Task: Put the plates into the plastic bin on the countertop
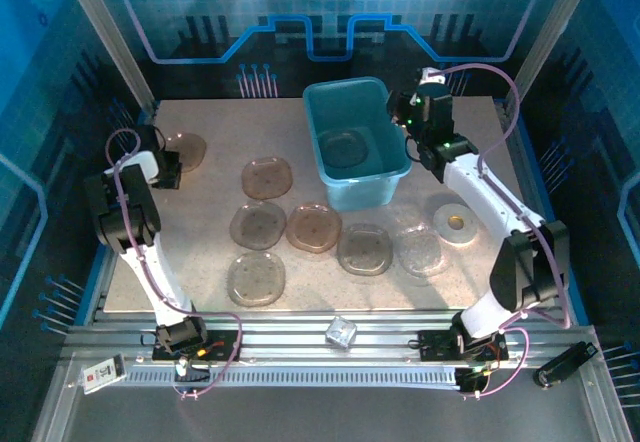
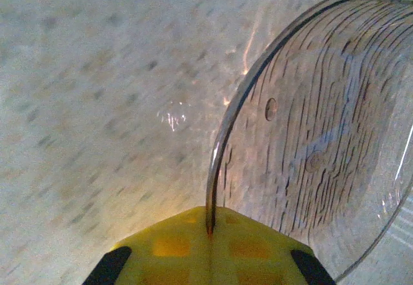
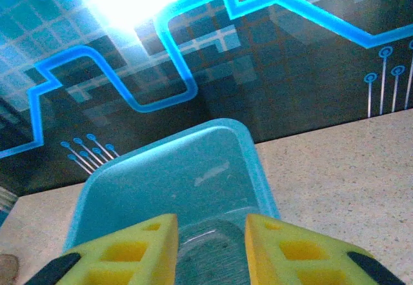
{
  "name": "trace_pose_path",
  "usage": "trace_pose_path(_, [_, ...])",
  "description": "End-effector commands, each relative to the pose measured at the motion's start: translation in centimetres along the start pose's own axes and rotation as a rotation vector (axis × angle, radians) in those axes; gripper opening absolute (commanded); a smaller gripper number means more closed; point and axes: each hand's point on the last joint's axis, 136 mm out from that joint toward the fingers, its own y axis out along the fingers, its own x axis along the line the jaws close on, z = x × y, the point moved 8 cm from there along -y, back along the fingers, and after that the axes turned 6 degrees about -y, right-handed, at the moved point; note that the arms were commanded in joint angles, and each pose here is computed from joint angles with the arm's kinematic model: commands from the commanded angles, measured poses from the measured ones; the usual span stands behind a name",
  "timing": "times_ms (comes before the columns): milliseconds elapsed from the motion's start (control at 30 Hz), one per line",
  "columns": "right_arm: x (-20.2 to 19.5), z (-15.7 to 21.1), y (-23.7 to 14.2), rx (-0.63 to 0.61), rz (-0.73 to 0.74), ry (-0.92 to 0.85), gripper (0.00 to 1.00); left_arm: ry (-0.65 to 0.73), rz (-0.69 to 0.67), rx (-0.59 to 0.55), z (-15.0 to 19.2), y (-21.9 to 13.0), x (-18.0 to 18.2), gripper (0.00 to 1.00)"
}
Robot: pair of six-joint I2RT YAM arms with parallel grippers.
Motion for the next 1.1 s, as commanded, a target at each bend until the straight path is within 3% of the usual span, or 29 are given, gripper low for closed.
trace_pose_path(0, [1.4, 0.0, -1.9, 0.012, -0.037, 0.001, 0.34, 0.063, 0.066, 0.046, 1.4, -2.9, -0.2, 0.01])
trace_pose_path(400, [7.5, 2.5, -6.0, 0.097, -0.199, 0.021, 0.33, 0.194, 0.244, 0.142, 6.0, -11.4, 0.7, 0.00])
trace_pose_path(700, [11.9, 4.2, -8.6, 0.167, -0.313, 0.082, 0.36, 0.320, 0.369, 0.146, 9.0, -17.8, 1.6, 0.00])
trace_pose_path(1067, [15.0, 6.6, -11.8, 0.217, -0.405, 0.128, 0.50, 0.403, 0.493, 0.133, 12.6, -22.3, 1.2, 0.00])
